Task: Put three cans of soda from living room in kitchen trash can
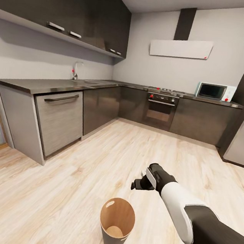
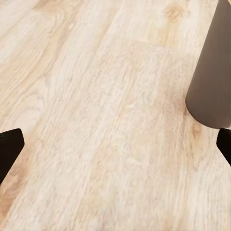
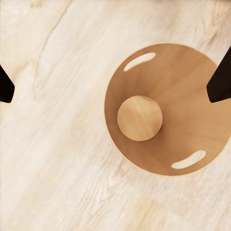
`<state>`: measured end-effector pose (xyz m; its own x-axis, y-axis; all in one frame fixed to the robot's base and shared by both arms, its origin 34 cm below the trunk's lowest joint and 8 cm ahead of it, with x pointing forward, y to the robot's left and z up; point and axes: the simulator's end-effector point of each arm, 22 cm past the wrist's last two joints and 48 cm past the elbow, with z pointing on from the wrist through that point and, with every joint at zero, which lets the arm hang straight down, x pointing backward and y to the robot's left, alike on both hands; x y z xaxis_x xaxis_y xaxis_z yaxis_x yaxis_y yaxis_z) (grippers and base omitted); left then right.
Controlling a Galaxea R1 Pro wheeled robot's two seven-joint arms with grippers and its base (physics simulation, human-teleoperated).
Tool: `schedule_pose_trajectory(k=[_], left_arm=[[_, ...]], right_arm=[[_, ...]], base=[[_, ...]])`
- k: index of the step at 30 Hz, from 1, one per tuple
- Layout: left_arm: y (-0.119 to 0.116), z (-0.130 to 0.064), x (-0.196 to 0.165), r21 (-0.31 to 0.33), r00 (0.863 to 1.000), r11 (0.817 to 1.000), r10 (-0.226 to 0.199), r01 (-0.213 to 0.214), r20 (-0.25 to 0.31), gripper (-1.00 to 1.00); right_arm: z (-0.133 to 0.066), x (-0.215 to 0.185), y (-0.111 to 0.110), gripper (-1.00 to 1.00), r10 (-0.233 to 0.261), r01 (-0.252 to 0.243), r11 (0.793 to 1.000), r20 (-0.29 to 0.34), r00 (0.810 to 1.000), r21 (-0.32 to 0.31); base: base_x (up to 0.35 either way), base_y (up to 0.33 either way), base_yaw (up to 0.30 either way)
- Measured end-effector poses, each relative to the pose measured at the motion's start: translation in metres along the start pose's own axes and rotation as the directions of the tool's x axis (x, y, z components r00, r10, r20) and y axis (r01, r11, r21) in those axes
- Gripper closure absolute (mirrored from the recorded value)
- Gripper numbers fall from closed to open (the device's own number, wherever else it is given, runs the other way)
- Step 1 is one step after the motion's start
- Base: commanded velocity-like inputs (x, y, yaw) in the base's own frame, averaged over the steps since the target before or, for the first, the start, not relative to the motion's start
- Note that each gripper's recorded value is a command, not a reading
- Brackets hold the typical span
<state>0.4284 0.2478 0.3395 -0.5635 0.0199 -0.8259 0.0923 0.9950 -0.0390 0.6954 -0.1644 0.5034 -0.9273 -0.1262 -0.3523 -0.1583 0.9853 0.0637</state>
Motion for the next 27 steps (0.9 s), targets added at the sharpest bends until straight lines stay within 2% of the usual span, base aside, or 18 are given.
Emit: schedule_pose_trajectory(k=[10,15,27], left_arm=[[-0.002,0.0,0.0,0.004,1.0,1.0,0.003,-0.003,-0.001,-1.0],[-0.003,0.0,0.001,0.005,1.0,1.0,0.005,-0.005,-0.002,-1.0],[-0.003,0.009,0.027,0.006,1.0,1.0,0.005,-0.005,-0.003,-1.0]], right_arm=[[0.003,0.007,0.0,-1.0,0.0,0.0,1.0,-0.017,1.0,0.0],[0.01,0.019,0.004,-1.0,0.002,-0.002,1.0,-0.046,0.999,-0.007],[0.042,0.054,0.023,-1.0,-0.006,0.003,0.999,-0.085,0.996,-0.034]], base=[[0.014,0.0,0.0],[0.002,0.0,0.0],[0.0,0.0,0.0]])
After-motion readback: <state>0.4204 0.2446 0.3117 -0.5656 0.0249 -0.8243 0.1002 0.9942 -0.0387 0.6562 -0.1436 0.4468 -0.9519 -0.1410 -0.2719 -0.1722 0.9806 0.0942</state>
